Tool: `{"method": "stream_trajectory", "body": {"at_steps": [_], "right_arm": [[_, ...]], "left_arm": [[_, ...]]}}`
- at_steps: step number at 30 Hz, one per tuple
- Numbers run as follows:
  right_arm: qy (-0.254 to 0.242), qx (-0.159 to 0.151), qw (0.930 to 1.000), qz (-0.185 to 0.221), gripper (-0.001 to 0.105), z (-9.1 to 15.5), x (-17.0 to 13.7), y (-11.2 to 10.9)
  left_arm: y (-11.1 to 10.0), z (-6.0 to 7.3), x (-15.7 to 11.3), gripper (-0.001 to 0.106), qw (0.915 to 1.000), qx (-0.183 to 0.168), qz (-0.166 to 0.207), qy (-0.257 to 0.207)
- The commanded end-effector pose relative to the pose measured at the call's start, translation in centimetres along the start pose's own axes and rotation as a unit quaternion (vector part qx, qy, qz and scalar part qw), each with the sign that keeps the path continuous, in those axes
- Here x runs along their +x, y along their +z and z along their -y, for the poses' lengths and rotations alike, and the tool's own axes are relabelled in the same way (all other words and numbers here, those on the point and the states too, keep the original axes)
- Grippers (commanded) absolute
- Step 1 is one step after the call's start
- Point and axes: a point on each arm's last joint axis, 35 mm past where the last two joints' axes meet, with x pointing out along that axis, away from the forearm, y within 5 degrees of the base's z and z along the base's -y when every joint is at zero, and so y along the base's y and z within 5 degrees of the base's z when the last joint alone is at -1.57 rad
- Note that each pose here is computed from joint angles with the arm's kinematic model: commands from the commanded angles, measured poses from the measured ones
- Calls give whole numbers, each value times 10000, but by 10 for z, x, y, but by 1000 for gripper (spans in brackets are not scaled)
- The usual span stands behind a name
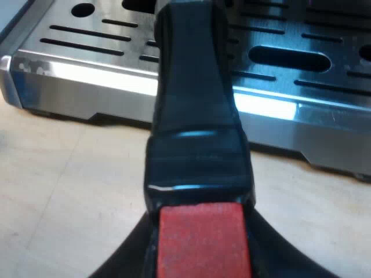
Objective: Grind coffee beans and then tamp
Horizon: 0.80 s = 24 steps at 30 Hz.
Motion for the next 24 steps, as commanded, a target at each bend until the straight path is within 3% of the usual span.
{"method": "stream_trajectory", "body": {"at_steps": [1, 8, 14, 21, 24], "right_arm": [[-114, 86, 9998, 147, 0, 4, -8, 6], [292, 28, 9996, 61, 0, 9, -21, 3], [499, -57, 9987, -67, 0, 18, -25, -17], [998, -726, 9920, -262, 0, 21, -21, -45], [1051, -805, 9910, -217, 0, 21, -19, -52]], "left_arm": [[4, 1, -5, 79, 9994, 49, -213, 280], [8, 4, -13, 79, 9985, -13, -432, 331], [7, 7, -21, 79, 9987, 6, -379, 329], [3, 9, -23, 79, 9989, -6, -459, 9], [-1, 9, -21, 79, 9987, 36, -508, -62]]}}
